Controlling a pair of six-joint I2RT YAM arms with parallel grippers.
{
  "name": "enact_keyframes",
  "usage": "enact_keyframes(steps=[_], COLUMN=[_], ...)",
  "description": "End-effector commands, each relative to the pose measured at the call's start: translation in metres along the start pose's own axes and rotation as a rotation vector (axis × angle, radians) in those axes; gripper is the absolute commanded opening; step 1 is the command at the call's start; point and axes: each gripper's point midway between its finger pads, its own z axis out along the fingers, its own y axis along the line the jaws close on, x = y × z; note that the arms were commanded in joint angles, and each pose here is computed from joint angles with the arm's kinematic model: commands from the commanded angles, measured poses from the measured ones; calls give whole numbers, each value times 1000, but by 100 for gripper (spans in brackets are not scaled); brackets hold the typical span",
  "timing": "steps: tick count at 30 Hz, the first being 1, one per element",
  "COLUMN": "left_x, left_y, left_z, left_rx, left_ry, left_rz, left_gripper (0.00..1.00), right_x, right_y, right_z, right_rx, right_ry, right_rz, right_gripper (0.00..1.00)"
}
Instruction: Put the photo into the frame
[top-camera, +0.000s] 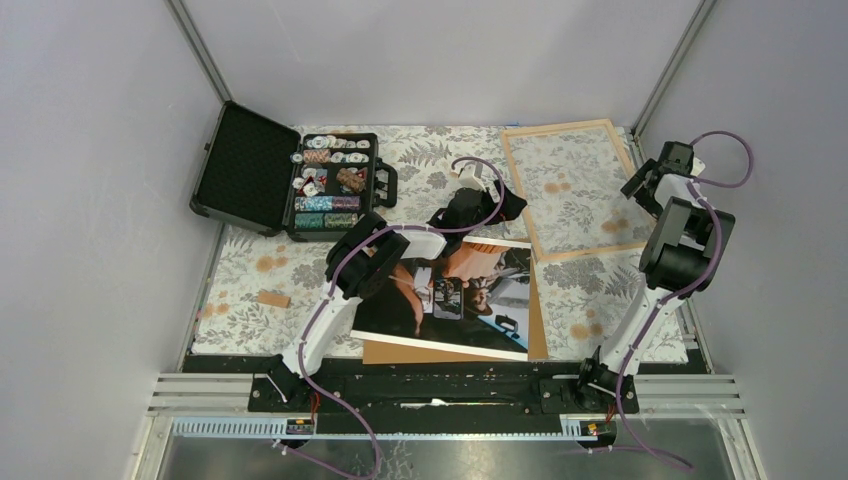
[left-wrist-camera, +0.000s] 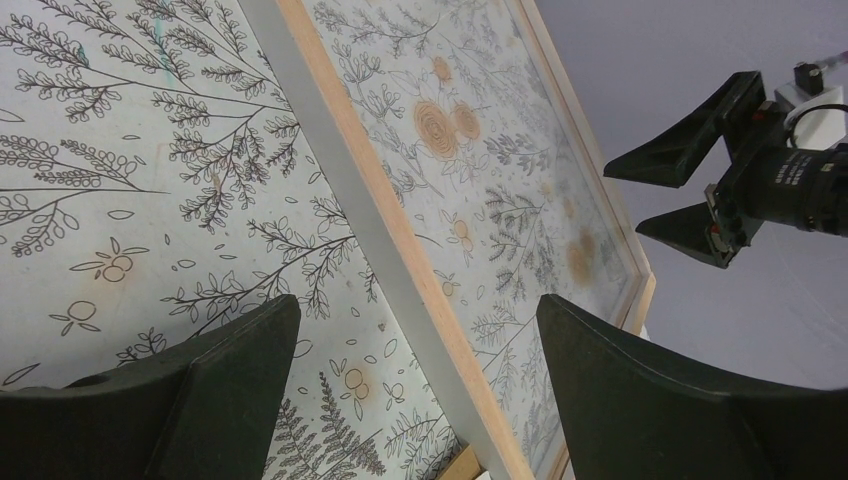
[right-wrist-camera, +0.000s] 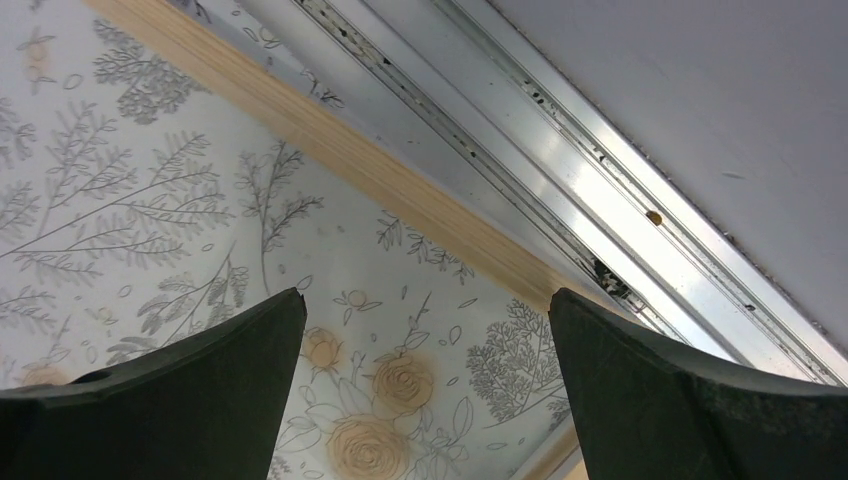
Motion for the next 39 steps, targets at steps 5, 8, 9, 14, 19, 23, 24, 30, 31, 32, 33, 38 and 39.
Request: enact_keyframes(steps=[5, 8, 9, 14, 19, 23, 24, 30, 31, 32, 33, 38, 39], left_x=[-11, -11, -11, -7, 1, 5, 6, 10, 10, 11, 12, 13, 14], left_y=[-23, -22, -21, -21, -17, -18, -18, -20, -20, -21, -21, -27, -29], left_z=[5, 5, 5, 10, 15, 18, 19, 21, 21, 21, 22, 21, 21], left_rx=[87, 86, 84, 83, 83, 87, 90, 106, 109, 112, 115, 136, 141], left_ry=[-30, -28, -27, -14, 9, 17, 21, 34, 38, 41, 44, 51, 52], left_rz=[-11, -10, -9, -19, -49, -63, -66, -73, -74, -74, -77, -81, -80], left_gripper=[93, 93, 93, 93, 93, 93, 93, 93, 93, 93, 93, 93, 93], right_x=[-12, -8, -5, 8, 30, 35, 37, 37, 38, 38, 39, 43, 42], right_y=[1, 2, 4, 10, 13, 22, 23, 22, 23, 22, 21, 16, 15], right_z=[7, 10, 10, 4, 0, -7, -10, -21, -22, -23, -23, -25, -27], right_rx=[-9, -22, -31, -78, -117, -174, -186, -200, -203, -203, -201, -199, -200], right_ry=[-25, -3, 9, 50, 106, 136, 141, 140, 142, 143, 143, 169, 167], right_rz=[22, 34, 37, 62, 77, 80, 83, 91, 92, 92, 94, 110, 111], right_gripper=[100, 100, 100, 100, 100, 99, 99, 99, 99, 99, 99, 99, 99])
